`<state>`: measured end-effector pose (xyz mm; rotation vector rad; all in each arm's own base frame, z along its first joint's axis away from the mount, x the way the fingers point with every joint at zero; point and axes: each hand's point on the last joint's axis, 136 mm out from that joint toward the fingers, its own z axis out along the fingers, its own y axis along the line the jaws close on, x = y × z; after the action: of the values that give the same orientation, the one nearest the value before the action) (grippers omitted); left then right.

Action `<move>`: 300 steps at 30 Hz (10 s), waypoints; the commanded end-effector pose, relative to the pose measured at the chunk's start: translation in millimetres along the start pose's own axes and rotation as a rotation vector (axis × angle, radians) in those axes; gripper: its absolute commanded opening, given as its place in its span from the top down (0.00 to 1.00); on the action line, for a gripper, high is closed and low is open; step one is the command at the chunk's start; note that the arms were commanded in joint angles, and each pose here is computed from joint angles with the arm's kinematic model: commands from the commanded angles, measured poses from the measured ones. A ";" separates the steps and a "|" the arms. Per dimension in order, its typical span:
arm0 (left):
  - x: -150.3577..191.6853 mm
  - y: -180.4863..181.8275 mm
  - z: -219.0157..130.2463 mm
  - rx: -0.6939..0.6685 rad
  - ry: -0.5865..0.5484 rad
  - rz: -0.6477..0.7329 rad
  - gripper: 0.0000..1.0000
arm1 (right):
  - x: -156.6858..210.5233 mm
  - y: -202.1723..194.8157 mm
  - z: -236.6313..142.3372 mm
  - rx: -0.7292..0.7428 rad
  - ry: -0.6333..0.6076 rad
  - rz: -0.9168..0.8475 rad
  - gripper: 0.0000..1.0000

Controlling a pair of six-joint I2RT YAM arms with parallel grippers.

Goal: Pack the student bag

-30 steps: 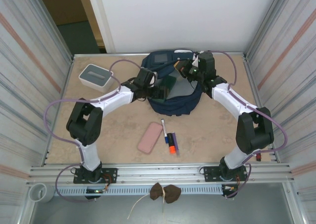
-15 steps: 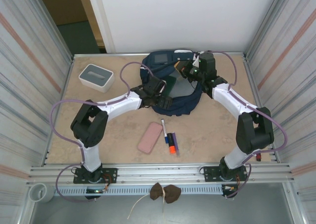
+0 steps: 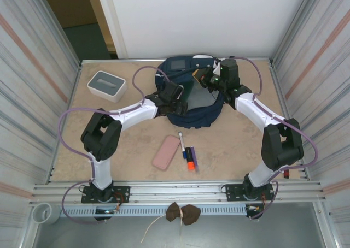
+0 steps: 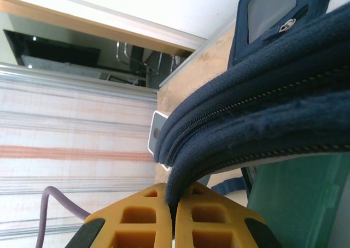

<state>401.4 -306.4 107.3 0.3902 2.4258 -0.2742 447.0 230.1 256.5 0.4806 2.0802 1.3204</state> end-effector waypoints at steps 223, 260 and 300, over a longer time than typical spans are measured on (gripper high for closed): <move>-128.9 -52.6 -42.6 0.125 -0.427 0.632 0.97 | 83.1 -148.9 -92.8 0.532 0.079 -0.280 0.25; -120.8 -51.7 -53.2 0.144 -0.436 0.634 0.98 | 29.6 -111.1 -67.7 0.321 -0.003 -0.075 0.86; -108.9 -72.4 -61.1 0.288 -0.413 0.653 0.97 | 79.6 -142.2 -35.0 0.428 0.203 -0.298 0.79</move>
<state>429.7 -375.1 184.5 1.1397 1.8126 -0.3042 352.4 188.9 105.8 0.2419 2.5345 0.7865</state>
